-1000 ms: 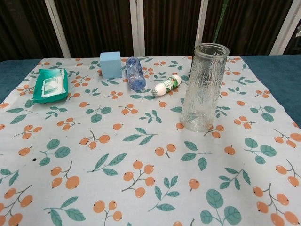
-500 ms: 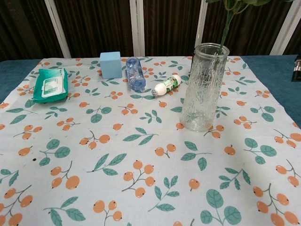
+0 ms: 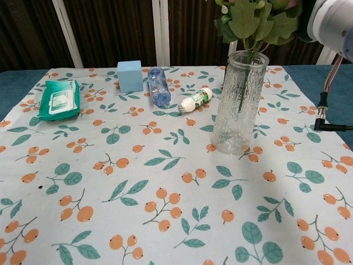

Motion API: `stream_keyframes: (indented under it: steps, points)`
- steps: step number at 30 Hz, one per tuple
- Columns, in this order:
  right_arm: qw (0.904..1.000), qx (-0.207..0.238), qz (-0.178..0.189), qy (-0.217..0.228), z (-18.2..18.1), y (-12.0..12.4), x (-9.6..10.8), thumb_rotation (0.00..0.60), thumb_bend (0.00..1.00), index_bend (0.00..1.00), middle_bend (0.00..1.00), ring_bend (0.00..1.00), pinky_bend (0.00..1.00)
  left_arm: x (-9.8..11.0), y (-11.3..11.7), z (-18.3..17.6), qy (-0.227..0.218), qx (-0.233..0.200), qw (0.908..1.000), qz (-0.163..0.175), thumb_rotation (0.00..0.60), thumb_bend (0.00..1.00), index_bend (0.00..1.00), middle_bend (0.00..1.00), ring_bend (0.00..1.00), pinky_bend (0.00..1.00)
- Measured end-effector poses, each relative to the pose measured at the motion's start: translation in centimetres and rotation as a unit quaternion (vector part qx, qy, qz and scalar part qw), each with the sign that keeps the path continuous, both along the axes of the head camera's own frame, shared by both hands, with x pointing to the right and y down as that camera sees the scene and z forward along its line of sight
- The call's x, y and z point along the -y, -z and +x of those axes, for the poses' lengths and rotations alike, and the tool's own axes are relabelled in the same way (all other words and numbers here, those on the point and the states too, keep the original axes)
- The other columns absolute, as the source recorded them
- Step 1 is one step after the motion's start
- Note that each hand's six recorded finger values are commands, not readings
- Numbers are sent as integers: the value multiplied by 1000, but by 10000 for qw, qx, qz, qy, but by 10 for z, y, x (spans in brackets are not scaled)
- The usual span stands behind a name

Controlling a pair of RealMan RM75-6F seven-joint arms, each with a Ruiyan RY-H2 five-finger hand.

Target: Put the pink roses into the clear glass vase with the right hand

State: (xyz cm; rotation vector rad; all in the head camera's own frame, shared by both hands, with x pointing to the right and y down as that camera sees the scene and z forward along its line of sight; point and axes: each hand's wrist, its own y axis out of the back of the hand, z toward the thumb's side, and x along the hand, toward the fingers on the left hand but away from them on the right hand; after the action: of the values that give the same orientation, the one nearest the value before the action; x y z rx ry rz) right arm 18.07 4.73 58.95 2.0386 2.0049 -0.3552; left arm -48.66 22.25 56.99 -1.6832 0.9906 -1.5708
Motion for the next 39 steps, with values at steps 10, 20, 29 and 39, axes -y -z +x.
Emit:
stream_keyframes:
  steps: [10, 20, 29, 39]
  points:
    - [9999, -23, -61, -84, -6, -12, 5, 600, 356, 446, 508, 520, 399, 1, 0, -3, 60, -7, 10000, -5, 600, 0, 0, 0, 0, 0]
    - [9998, -68, -161, -23, -7, -24, -4, 600, 355, 209, 320, 320, 176, 3, -1, 0, 41, -22, 10000, -13, 600, 0, 0, 0, 0, 0]
    - [9994, -101, -166, 273, -8, -26, -16, 600, 355, 0, 33, 28, 0, 3, -1, 0, 57, -64, 10000, -22, 600, 0, 0, 0, 0, 0]
    - [9986, -43, -169, 504, -1, -20, -34, 600, 348, 0, 0, 0, 0, 2, -1, 0, 71, -63, 10000, -9, 600, 0, 0, 0, 0, 0]
